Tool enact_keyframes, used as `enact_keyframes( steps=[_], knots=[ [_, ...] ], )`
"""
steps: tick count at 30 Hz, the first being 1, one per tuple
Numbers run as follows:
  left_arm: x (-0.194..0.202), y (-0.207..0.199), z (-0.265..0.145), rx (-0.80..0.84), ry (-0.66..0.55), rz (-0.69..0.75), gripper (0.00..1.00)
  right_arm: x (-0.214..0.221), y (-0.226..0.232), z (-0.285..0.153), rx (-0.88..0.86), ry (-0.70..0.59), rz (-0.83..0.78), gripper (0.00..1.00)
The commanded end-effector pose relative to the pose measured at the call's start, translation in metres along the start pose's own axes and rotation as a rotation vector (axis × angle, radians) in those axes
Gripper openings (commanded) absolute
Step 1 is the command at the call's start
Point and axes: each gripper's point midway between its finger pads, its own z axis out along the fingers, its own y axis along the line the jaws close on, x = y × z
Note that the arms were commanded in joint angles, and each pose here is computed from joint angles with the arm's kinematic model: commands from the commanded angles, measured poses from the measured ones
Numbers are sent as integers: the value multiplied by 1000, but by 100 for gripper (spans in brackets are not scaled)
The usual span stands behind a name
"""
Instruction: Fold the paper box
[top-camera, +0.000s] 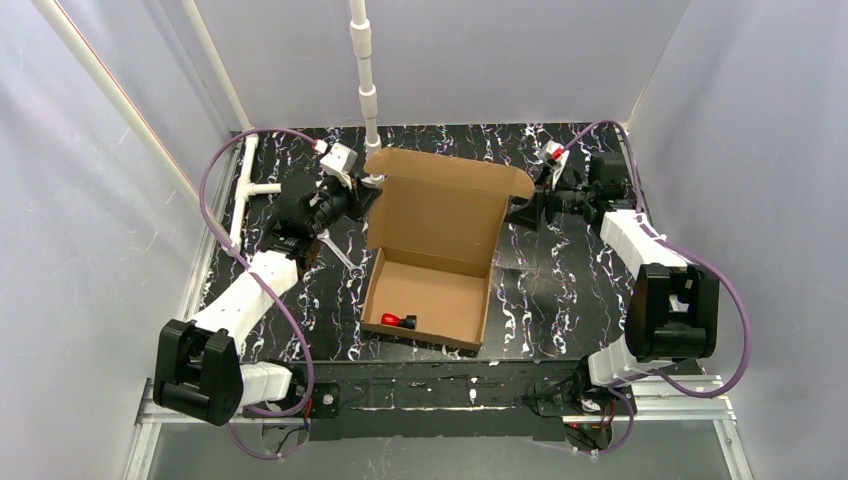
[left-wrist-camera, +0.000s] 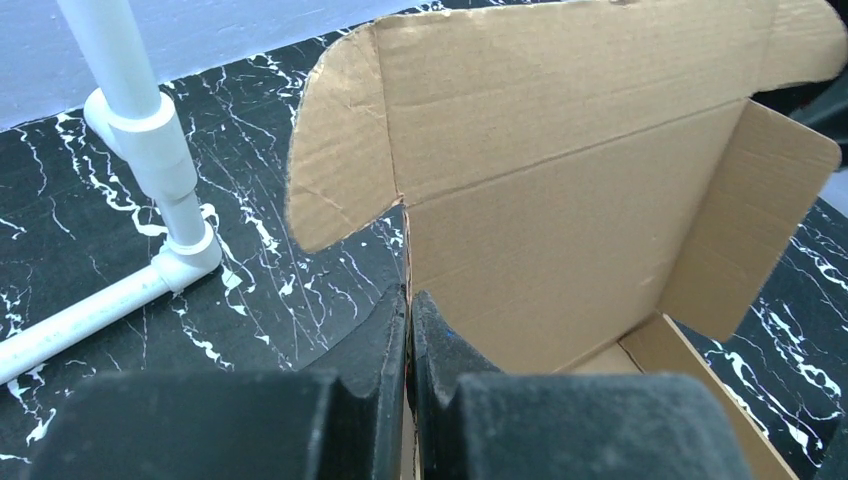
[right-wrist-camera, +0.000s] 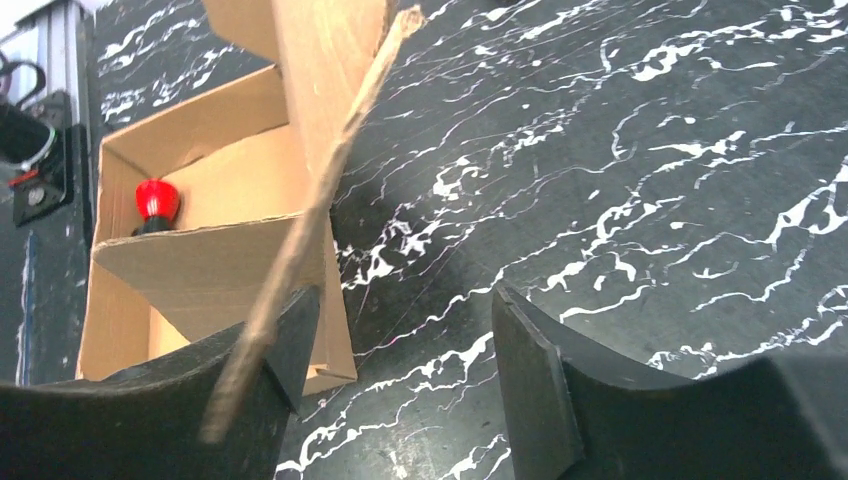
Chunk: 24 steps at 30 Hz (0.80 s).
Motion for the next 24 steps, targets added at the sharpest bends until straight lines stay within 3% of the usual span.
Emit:
enact_keyframes(
  steps=[1,24],
  knots=[
    [-12,-14,-6,37,-40,27,0,-10,31,1,-107,13,-149,74],
    [-9,-20,-9,56,-39,39,0,-40,50,-13,-162,-52,-179,95]
  ],
)
